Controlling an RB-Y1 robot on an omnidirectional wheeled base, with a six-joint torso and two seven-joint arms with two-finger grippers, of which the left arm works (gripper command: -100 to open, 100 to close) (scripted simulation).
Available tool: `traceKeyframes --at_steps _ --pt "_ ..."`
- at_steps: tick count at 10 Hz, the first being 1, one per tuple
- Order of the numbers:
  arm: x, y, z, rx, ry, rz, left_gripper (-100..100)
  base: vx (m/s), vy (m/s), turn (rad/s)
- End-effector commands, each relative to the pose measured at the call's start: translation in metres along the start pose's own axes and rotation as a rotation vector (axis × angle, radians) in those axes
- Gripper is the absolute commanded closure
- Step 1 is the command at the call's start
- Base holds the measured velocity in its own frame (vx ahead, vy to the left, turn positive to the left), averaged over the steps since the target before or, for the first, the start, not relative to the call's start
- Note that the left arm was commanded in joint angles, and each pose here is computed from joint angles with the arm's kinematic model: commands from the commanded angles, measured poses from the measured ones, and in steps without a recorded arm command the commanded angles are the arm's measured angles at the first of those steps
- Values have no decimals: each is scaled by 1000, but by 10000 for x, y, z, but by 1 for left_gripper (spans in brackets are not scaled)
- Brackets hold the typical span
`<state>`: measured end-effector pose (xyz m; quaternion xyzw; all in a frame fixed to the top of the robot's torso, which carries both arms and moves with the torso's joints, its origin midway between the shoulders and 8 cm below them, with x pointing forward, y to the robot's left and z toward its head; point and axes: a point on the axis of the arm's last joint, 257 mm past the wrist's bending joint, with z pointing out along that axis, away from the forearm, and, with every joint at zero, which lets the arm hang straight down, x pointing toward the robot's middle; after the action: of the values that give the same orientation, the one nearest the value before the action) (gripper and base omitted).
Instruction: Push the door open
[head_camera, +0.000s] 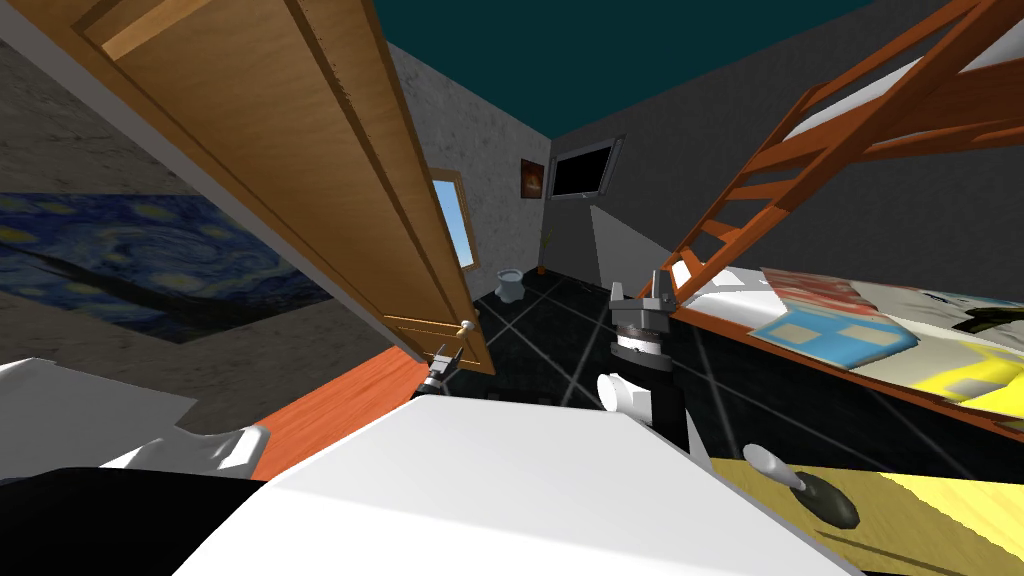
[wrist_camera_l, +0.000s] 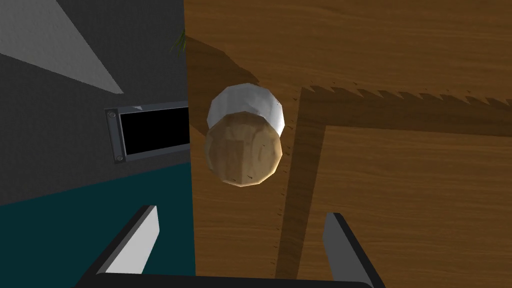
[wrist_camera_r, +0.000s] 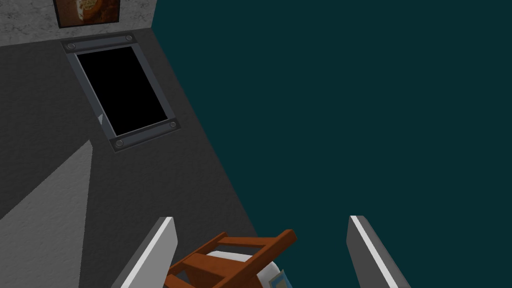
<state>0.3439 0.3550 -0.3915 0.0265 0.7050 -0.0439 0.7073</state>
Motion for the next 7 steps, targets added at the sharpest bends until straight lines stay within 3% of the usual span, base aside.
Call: traceKeyframes --at_steps 1,2,3,4,7 --pt "3 5 43 -7 0 1 -100 257 -39 -43" --pt "3 11 76 -12 -1 1 -100 250 -61 -44" --pt "-3 7 55 -9 -1 1 -100 112 -26 -5" --pt "-3 7 55 -9 -1 1 100 -8 6 12" --pt "-3 7 55 -9 -1 1 100 -32 11 -7"
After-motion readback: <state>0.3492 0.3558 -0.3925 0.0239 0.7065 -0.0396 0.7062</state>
